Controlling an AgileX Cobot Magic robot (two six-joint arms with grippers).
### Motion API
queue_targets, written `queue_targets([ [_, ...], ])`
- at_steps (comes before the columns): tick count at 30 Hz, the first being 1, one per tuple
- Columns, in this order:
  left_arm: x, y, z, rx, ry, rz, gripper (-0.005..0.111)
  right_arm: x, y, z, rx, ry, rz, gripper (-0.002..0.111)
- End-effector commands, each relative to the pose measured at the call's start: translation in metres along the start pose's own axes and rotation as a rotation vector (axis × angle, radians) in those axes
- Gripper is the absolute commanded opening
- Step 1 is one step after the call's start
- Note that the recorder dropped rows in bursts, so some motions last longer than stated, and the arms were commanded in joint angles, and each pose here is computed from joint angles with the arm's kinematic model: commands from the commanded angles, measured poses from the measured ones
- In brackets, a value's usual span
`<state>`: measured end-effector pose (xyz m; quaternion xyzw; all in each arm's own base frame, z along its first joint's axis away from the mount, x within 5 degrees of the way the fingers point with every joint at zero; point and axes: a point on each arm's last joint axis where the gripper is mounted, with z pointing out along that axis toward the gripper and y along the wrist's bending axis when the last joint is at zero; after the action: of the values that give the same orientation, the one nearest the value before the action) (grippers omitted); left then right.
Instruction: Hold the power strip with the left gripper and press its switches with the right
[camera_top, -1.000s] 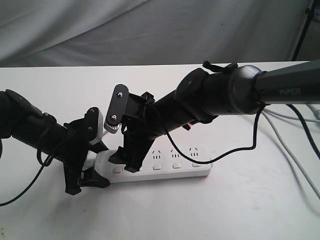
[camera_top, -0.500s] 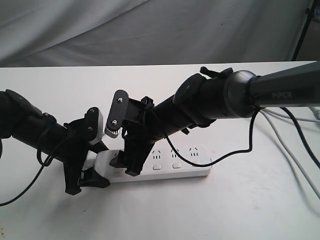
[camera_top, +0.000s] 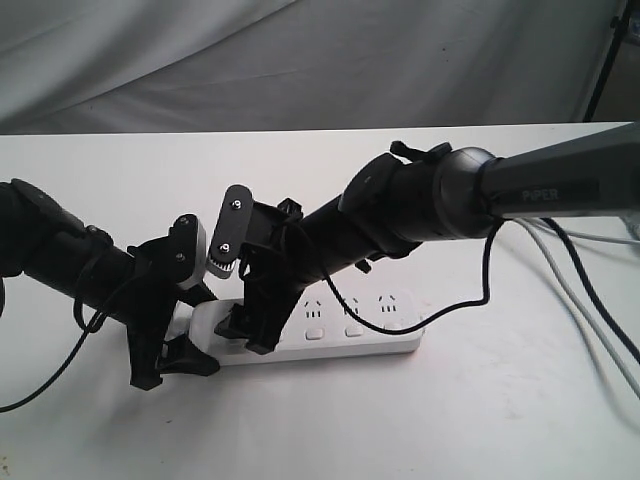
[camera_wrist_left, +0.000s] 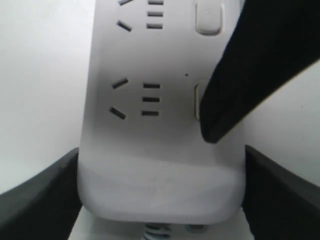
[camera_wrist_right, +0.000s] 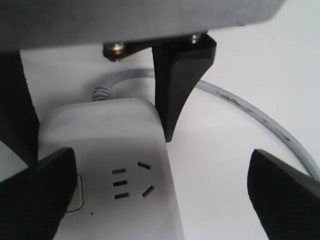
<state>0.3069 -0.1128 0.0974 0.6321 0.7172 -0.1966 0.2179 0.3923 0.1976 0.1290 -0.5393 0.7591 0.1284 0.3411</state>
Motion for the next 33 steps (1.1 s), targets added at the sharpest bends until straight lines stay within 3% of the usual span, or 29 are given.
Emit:
queue_targets([
  [1,0.0,0.003,0.001,-0.034,0.026,0.017,0.0,-0.001,0.0,0.001,-0.017,0.0,-0.01,0.084],
  [33,0.0,0.003,0.001,-0.034,0.026,0.017,0.0,0.011,0.002,0.006,-0.037,0.081,-0.093,0.084],
])
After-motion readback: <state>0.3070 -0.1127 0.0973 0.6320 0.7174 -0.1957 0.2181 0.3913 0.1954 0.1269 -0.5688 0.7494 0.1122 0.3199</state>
